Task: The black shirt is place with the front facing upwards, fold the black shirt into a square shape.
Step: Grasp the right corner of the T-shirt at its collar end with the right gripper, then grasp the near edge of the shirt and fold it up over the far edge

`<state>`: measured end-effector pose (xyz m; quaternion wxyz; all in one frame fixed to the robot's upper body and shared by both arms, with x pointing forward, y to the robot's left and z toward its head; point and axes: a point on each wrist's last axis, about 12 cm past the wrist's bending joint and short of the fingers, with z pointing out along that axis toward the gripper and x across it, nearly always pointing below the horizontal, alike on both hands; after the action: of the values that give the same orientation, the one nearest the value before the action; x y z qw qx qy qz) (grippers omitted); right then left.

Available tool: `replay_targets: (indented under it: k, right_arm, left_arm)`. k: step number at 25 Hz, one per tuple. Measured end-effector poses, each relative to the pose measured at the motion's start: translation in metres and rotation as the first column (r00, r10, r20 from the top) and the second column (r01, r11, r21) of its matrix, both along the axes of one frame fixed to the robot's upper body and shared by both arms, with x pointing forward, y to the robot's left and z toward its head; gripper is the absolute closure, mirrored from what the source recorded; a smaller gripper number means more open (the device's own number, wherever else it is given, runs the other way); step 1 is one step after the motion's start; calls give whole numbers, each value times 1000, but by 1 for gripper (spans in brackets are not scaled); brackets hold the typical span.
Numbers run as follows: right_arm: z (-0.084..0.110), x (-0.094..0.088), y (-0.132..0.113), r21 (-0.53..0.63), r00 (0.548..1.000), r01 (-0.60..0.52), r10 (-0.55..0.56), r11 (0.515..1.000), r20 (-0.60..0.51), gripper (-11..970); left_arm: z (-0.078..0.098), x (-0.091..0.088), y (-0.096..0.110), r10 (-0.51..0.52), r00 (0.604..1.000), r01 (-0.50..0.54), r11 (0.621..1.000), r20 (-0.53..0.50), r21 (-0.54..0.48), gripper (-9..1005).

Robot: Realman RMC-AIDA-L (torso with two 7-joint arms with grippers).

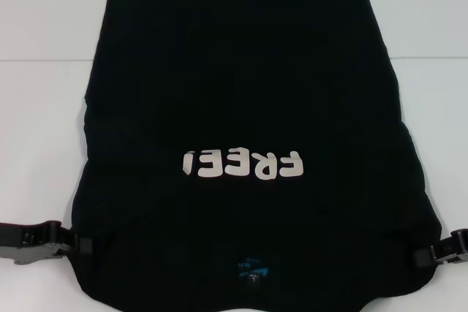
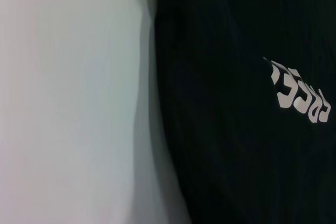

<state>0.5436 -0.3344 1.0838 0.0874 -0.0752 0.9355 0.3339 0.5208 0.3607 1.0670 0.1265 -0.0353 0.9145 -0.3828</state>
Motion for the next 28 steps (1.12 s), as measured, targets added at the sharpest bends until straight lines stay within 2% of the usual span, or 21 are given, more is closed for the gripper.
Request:
replay_targets:
  k: [7, 9, 15, 28]
  right_arm:
    - [2, 2, -2, -7, 1000, 1, -1, 1000, 5, 627]
    - [3, 2, -2, -9, 1000, -2, 2, 1000, 6, 852]
    - [5, 4, -2, -13, 1000, -11, 11, 1000, 9, 923]
    - [32, 2, -21, 14, 997, -67, 66, 998, 48, 923]
  left_arm:
    - [1, 1, -1, -3, 1000, 3, 1000, 2, -1, 968]
    - [1, 1, -1, -3, 1000, 3, 1000, 3, -2, 968]
    - [2, 2, 1, 15, 1000, -15, 1000, -1, -10, 967]
    - [6, -6, 0, -43, 999, 42, 997, -17, -62, 967]
